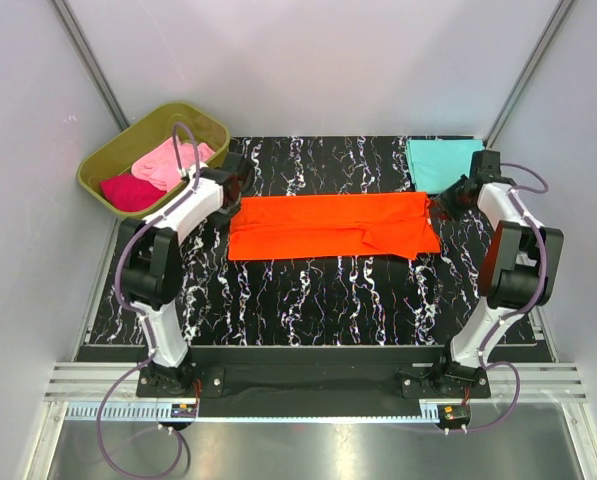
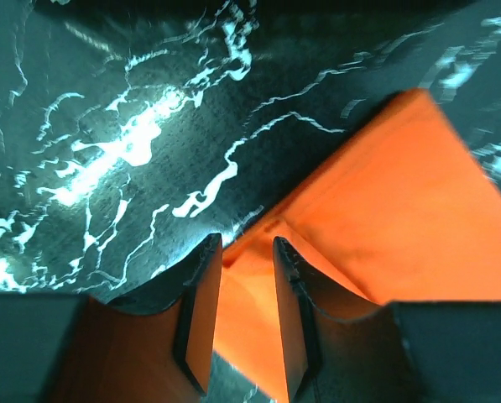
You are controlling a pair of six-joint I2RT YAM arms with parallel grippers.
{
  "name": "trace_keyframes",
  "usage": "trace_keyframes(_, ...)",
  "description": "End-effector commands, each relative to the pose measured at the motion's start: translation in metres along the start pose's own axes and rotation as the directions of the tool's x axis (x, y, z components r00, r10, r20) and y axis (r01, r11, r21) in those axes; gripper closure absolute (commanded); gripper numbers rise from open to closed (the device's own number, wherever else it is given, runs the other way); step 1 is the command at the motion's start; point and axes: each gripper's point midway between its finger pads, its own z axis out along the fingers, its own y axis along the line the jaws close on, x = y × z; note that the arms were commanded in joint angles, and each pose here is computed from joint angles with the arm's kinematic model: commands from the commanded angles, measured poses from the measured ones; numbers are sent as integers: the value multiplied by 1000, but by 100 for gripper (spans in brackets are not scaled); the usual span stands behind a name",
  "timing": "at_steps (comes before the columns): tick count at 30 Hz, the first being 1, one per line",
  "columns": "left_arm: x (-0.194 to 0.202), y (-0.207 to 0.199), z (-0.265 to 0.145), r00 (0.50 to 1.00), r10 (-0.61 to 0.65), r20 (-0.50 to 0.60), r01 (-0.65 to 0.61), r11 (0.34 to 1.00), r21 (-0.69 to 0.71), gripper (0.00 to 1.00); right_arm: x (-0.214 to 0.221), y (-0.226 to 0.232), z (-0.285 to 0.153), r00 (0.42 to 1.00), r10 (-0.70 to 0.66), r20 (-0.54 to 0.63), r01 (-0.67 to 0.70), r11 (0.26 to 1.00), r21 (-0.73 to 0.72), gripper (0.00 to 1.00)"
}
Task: Fold and stack the t-shirts
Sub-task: Fold the tshirt
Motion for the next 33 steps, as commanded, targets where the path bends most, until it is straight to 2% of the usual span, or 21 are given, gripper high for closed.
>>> trace_keyframes(1,-27,-14,-43,998,28,59,-36,990,138,64,-3,13,-39,997,-17,76,19,999,-28,67)
trace_keyframes(5,7,-41,-45,987,152,-48,-130,942,310,69,21,31,-37,997,-75,18,76,994,-76,69)
trace_keyframes(8,29,-32,-33,965,247,-87,-208,924,321,73,46,46,-34,988,-147,-36,142,983,-115,70)
trace_keyframes(12,41,-20,-33,938,340,-62,-294,878,377,69,74,50,-23,977,-194,-87,184,977,-111,71)
trace_keyframes(13,39,-28,-35,943,331,-27,-290,859,423,65,78,50,-20,975,-201,-100,189,976,-110,71)
trace_keyframes(15,50,-21,-28,937,348,-35,-298,848,439,64,86,43,-9,970,-198,-139,185,978,-96,71)
trace_keyframes(23,89,10,12,889,436,-140,-376,870,319,63,99,-9,21,971,-170,-170,184,980,72,73)
trace_keyframes(28,95,46,21,888,431,-159,-398,895,202,62,100,-38,25,975,-164,-152,190,965,181,74)
trace_keyframes(33,90,73,11,890,444,-98,-444,896,23,63,104,-56,10,980,-157,-124,182,956,231,74)
